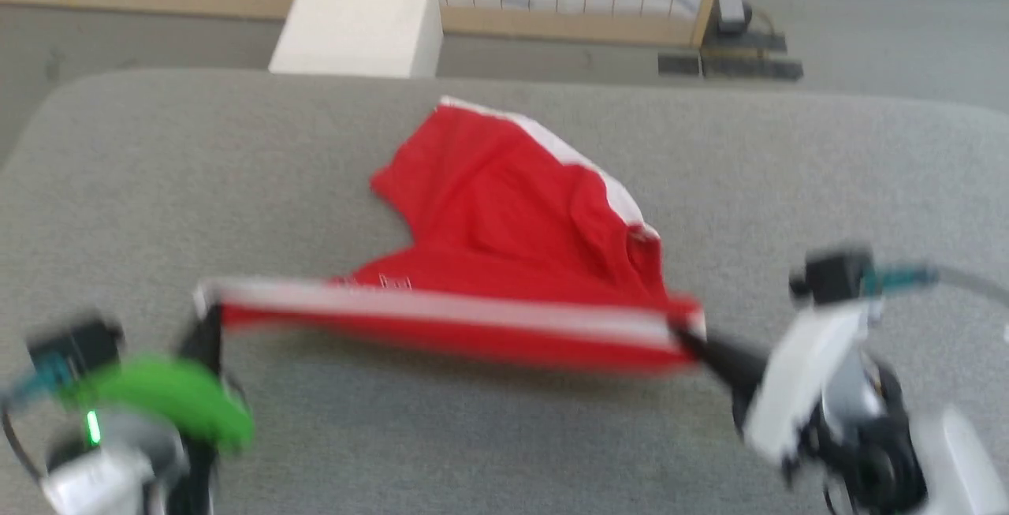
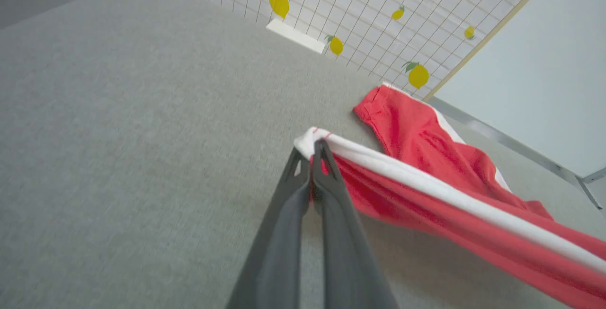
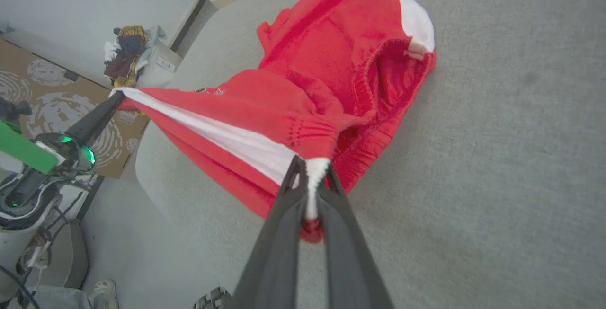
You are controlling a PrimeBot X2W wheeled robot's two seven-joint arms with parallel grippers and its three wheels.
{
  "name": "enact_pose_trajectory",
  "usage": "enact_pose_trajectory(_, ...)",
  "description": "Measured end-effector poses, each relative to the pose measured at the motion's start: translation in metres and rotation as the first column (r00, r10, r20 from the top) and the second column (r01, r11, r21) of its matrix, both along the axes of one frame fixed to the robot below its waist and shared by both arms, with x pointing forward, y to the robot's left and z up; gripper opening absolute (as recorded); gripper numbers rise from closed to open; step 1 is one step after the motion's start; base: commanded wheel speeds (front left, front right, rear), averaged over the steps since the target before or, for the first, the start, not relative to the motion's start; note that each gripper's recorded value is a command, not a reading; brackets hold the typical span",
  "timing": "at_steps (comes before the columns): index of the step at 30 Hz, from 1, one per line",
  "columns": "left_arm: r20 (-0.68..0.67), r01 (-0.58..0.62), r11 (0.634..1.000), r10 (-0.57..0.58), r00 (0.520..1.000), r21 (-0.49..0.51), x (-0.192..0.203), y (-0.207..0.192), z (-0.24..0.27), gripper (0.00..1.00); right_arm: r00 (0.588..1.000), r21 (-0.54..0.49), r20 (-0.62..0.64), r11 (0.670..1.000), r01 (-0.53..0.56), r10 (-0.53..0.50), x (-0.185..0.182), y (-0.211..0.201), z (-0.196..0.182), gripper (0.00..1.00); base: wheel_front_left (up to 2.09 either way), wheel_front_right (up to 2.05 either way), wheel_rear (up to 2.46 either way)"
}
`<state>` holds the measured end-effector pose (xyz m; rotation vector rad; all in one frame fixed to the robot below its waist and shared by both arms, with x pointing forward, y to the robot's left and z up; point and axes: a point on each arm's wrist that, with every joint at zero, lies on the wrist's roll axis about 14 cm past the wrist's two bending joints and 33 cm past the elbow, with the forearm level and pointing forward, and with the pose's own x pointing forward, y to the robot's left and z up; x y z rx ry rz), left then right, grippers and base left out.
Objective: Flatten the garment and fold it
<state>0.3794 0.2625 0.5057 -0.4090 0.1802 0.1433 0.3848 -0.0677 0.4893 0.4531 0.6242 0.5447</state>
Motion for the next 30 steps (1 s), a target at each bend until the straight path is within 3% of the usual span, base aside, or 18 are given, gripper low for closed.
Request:
enact_pose_trajectory(7, -0.313, -0.025, 0.997, -0.001, 0.95, -0.079, -0.088, -0.016, -0.066, 0.0, 0.989, -0.164, -0.142, 0.985, -0.059, 0.036, -0.064, -0.018, -0.041, 0.0, 0.0, 0.0, 0.0)
enact_pose_trajectory(13, -0.481, 0.018, 0.986, -0.095, 0.871, -0.163, -0.131, -0.044, -0.095, 0.0, 0.97, -0.354, -0.242, 0.932, -0.083, -0.005, -0.091, -0.053, -0.067, 0.0, 0.0, 0.0, 0.0)
enact_pose_trajectory(19, -0.506, 0.056, 0.973, -0.166, 0.846, -0.225, -0.14, -0.063, -0.094, 0.0, 0.941, -0.447, -0.329, 0.891, -0.08, -0.08, -0.107, -0.077, -0.077, 0.0, 0.0, 0.0, 0.0)
enact_pose_trajectory(25, -0.422, 0.061, 0.983, -0.129, 0.897, -0.172, -0.119, -0.051, -0.071, 0.0, 0.956, -0.369, -0.282, 0.929, -0.029, -0.083, -0.095, -0.061, -0.062, 0.0, 0.0, 0.0, 0.0)
enact_pose_trajectory(30, -0.255, 0.138, 0.986, -0.157, 0.954, -0.092, -0.064, -0.051, -0.033, 0.0, 0.973, -0.351, -0.201, 0.936, 0.035, -0.112, -0.068, -0.06, -0.051, 0.0, 0.0, 0.0, 0.0)
